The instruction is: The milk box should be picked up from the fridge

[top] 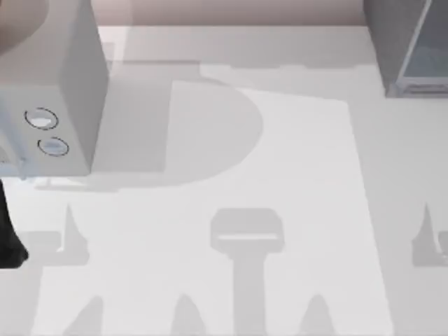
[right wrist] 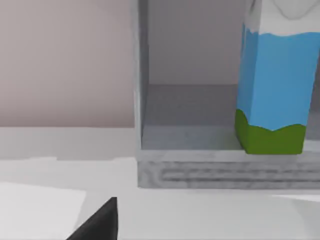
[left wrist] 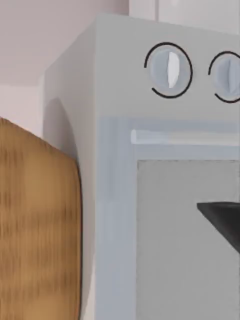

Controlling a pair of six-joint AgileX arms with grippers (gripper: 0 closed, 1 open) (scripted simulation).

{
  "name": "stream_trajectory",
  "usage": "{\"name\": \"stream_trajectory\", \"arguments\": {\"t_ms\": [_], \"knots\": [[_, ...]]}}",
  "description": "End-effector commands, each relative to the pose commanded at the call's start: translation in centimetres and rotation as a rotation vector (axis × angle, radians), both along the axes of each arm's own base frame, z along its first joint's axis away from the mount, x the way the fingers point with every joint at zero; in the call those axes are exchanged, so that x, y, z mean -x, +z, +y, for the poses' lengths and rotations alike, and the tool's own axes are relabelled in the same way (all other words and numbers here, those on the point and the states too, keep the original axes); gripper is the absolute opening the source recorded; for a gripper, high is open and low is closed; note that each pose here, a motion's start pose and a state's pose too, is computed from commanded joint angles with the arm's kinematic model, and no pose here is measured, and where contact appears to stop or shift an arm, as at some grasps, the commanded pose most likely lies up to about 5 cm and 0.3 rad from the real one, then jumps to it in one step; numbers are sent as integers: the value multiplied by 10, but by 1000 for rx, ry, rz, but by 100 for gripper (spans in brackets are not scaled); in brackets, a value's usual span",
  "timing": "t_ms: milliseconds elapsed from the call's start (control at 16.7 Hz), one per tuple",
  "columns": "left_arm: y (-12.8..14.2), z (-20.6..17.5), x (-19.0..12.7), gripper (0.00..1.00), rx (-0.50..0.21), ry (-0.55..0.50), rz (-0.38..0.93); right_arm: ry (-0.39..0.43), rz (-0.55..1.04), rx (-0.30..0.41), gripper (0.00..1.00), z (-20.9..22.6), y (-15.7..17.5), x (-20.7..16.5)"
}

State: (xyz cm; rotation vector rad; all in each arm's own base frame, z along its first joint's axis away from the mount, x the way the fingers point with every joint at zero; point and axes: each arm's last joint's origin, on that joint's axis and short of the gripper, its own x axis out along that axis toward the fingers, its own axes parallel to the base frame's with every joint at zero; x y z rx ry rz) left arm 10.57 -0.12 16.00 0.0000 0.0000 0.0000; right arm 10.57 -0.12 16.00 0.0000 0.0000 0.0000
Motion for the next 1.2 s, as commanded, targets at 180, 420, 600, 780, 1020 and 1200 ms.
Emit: {"name": "stream_trajectory", "arguments": {"t_ms": [180, 420, 600, 780, 1020, 1200], "knots": [[0, 0, 0, 100, 0, 0, 0, -4, -2, 0, 100, -1, 1, 0], [0, 0, 0, 100, 0, 0, 0, -49, -26, -1, 100, -8, 11, -8], [0, 0, 0, 100, 0, 0, 0, -88, -32, 0, 100, -19, 17, -23], [0, 0, 0, 100, 0, 0, 0, -111, 0, -6, 100, -35, 13, -43], [0, 0, 0, 100, 0, 0, 0, -103, 66, -29, 100, -58, -9, -67], [0, 0, 0, 100, 0, 0, 0, -76, 95, -47, 100, -74, -29, -80]]}}
